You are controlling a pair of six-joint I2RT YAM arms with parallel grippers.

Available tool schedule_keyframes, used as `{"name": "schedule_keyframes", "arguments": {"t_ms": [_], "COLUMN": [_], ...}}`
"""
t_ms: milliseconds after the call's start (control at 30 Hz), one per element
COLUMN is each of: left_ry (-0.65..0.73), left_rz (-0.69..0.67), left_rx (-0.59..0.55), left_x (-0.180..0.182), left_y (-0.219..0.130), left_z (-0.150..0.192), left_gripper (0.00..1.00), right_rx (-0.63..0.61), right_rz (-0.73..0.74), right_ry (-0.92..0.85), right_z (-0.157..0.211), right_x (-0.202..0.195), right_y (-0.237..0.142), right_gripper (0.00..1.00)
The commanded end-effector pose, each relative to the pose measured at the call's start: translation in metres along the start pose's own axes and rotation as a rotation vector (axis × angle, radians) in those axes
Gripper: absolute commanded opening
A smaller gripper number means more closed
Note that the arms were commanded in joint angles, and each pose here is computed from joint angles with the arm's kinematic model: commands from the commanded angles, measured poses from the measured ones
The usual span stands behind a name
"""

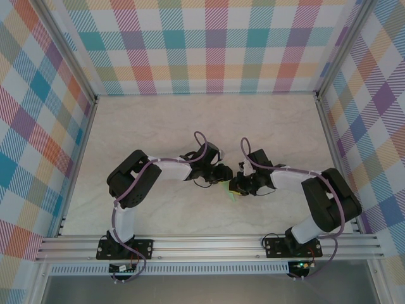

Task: Fold a paper plane with a square sheet of paper (pick it up from the middle)
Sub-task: Fold the wing for the fifth time at the center of the table.

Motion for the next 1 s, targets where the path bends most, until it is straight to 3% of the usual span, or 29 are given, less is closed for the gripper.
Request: {"name": "schedule_keyframes", "arguments": {"t_ms": [0,200,433,600,967], "left_ry": [-0.031,-0.029,-0.032,-0.036,-0.04], "left_rz": [-0.065,-0.062,-0.067,-0.066,-0.064], "left_rx": [0.022,0.021,0.023,0.023,0.024], "left_x": [0.018,0.016,0.018,0.018,0.017], "left_y": [0.01,0.01,0.01,0.01,0.011], "left_z": [0.003,0.001,0.002,0.003,0.002], "left_gripper": [0.33,0.33,0.33,0.33,0.33], "right_rx": [0.043,0.108,-0.017,-0.043,0.008], "right_rz": [0.02,0.113,0.002,-0.117,-0.076], "right_ry": [0.029,0.065,-0.02,-0.028,0.027], "right_z": [0.012,0.034,0.013,0.0,-0.001], "right_x": [-0.014,-0.033,0.005,0.022,0.005], "right_y": [0.011,0.012,-0.013,-0.009,0.01], "right_gripper": [0.14,0.11,0.14,0.14,0.14]}}
Point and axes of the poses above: each hand's point on the last joint's axis, 136 mm out from that joint toward the fingers, its own y axis out along the fingers, its own x axis along the line the jaws close on, z = x × y, the point moved 6 cm from there along -y, back along the fingers, and after that the axes turned 15 degrees about -y, right-handed, at the moved point
